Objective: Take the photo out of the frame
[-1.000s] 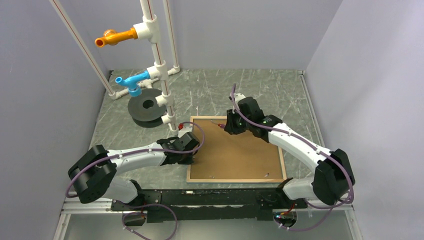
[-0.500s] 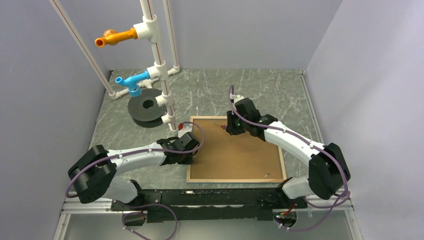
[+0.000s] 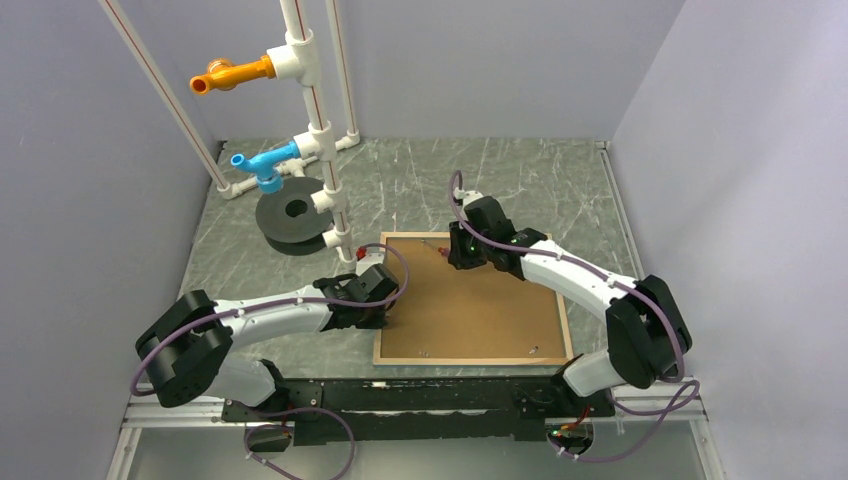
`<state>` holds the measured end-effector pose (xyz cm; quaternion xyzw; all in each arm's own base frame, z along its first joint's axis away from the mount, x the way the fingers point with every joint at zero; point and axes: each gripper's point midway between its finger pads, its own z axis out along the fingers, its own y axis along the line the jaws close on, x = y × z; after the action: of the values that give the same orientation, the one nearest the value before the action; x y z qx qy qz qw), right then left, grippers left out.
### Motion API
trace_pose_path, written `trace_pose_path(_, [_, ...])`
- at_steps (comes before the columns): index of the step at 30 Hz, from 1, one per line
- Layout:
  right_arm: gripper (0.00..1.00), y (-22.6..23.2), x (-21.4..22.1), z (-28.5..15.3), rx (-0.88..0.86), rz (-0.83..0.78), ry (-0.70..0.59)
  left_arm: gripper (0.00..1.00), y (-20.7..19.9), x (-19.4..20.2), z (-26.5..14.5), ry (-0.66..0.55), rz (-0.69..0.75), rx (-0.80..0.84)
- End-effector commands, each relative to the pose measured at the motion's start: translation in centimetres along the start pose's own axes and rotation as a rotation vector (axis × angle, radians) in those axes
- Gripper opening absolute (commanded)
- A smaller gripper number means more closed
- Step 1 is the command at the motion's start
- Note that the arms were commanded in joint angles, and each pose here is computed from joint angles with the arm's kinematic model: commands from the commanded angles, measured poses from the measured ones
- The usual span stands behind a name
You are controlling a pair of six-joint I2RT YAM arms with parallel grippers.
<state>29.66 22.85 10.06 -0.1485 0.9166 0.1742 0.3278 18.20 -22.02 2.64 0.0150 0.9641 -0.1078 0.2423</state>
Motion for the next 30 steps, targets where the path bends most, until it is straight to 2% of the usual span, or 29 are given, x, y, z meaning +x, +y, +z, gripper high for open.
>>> trace_pose_path(1, [0.0,0.4,-1.3,0.4,-0.006,0.006,-0.04,0.0,-0.7,0.2,0.1,0.006,-0.023,0.04])
trace_pose_path(14, [0.0,3.1,0.5,0.4,-0.182,-0.005,0.014,0.0,-0.5,0.2,-0.1,0.001,-0.024,0.037])
trace_pose_path(20, [0.0,2.5,0.0,0.1,-0.142,-0.011,-0.008,0.0,-0.7,0.1,-0.1,0.001,-0.022,0.041])
trace_pose_path(27, [0.0,2.8,-3.3,-3.8,-0.131,-0.004,-0.129,0.0,-0.6,-0.2,-0.1,-0.008,-0.01,0.033])
trace_pose_path(30, [0.0,3.6,-2.4,-4.8,-0.174,0.0,-0.105,0.0,-0.6,-0.7,0.1,-0.019,0.004,0.028])
